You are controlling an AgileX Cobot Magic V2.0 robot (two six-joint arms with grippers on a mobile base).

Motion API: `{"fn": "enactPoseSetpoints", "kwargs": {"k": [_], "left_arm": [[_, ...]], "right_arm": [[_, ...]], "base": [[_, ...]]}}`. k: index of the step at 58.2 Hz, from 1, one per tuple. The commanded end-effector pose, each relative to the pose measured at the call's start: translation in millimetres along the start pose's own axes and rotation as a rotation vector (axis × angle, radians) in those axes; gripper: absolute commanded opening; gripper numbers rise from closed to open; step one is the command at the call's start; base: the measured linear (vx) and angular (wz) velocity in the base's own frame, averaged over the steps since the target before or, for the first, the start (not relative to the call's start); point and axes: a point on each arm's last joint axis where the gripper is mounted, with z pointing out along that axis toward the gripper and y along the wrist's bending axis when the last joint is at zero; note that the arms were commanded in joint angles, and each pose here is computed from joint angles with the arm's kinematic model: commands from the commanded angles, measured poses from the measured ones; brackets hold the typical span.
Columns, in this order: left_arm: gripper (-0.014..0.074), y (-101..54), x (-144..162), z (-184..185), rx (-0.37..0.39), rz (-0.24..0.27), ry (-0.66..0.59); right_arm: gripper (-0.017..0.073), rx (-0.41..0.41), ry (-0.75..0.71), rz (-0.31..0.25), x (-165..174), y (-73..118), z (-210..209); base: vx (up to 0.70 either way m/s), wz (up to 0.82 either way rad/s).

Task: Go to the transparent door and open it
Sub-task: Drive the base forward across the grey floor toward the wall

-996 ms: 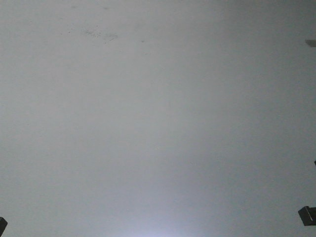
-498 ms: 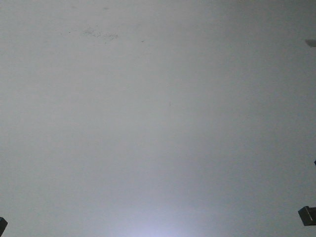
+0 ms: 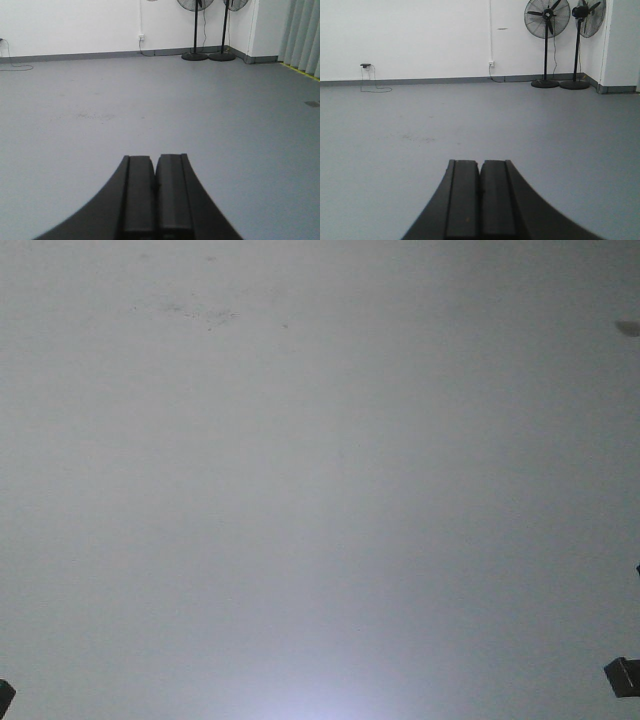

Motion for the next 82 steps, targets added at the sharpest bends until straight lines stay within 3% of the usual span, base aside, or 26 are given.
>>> {"fn": "enactPoseSetpoints", "kwargs": {"k": [1,46,82], "left_arm": [[0.0003,0.3,-5.3,-0.8,0.000,-0.018,-0.085],[0.0003,0.3,-5.3,-0.8,0.000,-0.018,-0.085],[0.0003,0.3,-5.3,-0.8,0.000,-0.018,-0.085]], "right_arm": [[-0.0005,0.005,-0.089,-0.005,-6.6,-0.4,-1.3],[-0.0005,0.004,-0.089,-0.005,-6.6,-0.4,-1.3],[-0.0005,0.004,-0.089,-0.005,-6.6,-0.4,-1.3]], "base": [[0.13,0.02],[0.32,0.02],[0.46,0.39]]}}
